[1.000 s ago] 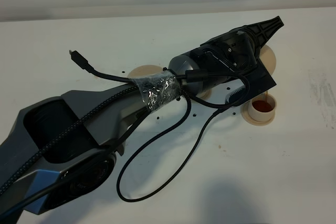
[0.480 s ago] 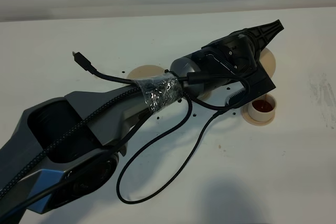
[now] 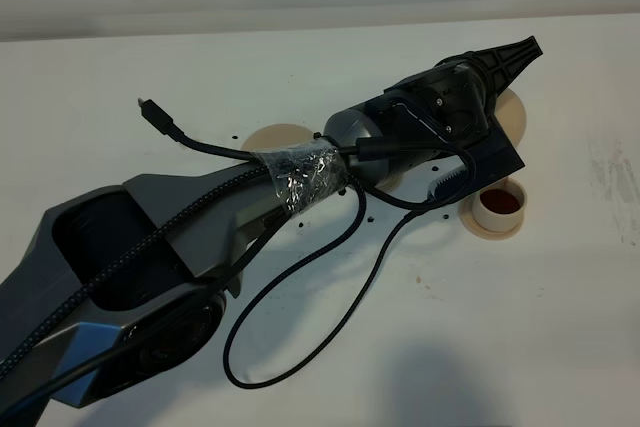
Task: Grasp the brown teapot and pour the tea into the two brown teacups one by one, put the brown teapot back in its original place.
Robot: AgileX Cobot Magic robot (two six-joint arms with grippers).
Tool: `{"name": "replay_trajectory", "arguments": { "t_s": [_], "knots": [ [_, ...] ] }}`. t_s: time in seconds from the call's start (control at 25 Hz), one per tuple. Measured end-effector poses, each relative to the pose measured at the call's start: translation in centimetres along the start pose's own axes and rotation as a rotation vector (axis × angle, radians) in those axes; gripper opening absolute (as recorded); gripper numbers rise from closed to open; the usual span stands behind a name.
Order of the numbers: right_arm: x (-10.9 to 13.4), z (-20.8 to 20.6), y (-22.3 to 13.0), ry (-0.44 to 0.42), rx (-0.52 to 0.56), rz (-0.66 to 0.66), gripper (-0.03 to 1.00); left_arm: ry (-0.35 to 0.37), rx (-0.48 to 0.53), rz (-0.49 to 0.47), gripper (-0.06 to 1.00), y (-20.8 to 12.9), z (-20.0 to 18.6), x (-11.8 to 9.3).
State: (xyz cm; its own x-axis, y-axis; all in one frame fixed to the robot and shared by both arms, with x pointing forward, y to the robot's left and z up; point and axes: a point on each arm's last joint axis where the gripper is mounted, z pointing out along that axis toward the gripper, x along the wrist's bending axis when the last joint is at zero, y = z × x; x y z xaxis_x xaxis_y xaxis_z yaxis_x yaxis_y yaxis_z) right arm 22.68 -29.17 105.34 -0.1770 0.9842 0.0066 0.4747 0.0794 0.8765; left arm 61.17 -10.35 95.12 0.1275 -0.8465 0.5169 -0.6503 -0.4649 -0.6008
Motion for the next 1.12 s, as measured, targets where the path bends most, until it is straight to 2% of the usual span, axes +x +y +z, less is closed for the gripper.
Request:
{"name": "replay_trajectory", "arguments": {
  "t_s": [0.88,1.12],
  "knots": [
    [0.00,0.00,0.00,0.000,0.000,0.000,0.22,0.025,-0.005,0.001,0.08,0.04,0.00,0.22],
    [0.00,0.00,0.00,0.000,0.000,0.000,0.22,-0.007,-0.021,-0.030,0.08,0.19,0.00,-0.06]
  ]
}}
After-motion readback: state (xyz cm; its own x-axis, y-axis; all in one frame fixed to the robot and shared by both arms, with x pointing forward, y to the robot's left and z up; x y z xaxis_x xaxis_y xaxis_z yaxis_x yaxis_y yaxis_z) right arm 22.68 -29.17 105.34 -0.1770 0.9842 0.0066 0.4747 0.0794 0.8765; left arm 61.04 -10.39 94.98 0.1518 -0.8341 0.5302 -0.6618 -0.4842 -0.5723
